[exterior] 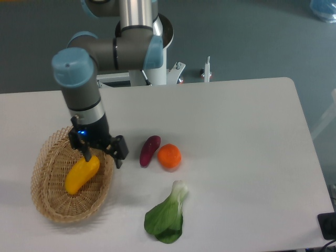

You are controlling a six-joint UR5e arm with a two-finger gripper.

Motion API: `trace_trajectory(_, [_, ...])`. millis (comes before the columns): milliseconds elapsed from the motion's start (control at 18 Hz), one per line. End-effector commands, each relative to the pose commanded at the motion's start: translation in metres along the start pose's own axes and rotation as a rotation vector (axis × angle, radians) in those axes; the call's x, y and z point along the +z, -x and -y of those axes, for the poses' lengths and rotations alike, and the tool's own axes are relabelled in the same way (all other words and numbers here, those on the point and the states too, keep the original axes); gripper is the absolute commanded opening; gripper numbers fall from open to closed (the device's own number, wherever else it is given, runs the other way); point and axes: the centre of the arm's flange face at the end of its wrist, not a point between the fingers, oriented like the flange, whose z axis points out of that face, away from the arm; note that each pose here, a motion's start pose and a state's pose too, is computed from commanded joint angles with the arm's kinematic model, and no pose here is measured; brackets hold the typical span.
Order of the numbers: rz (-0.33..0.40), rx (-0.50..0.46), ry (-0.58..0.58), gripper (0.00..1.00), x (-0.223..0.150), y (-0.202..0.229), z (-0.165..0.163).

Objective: Pick up the mango from the basket
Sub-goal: 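Lower the open gripper into the basket over the yellow mango, then close the gripper around the yellow mango in the basket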

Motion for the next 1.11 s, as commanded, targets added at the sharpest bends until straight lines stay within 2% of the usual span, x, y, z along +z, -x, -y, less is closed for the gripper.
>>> trace_trajectory(222, [-0.032, 0.061, 0.055, 1.00, 0.036, -0.031, -0.002])
trace_trajectory(389, [-0.047, 0.097, 0.053, 1.00, 0.036, -0.036, -0.003])
trace_trajectory(500, [-0.064, 0.239, 0.074, 1.00, 0.047, -0.041, -0.011])
trace_trajectory(556, [-0.074, 0.261, 0.078, 1.00, 0.050, -0.042, -0.013])
trace_trajectory(1111, [-0.087, 0.253, 0.106, 1.00, 0.070, -0.044, -0.014])
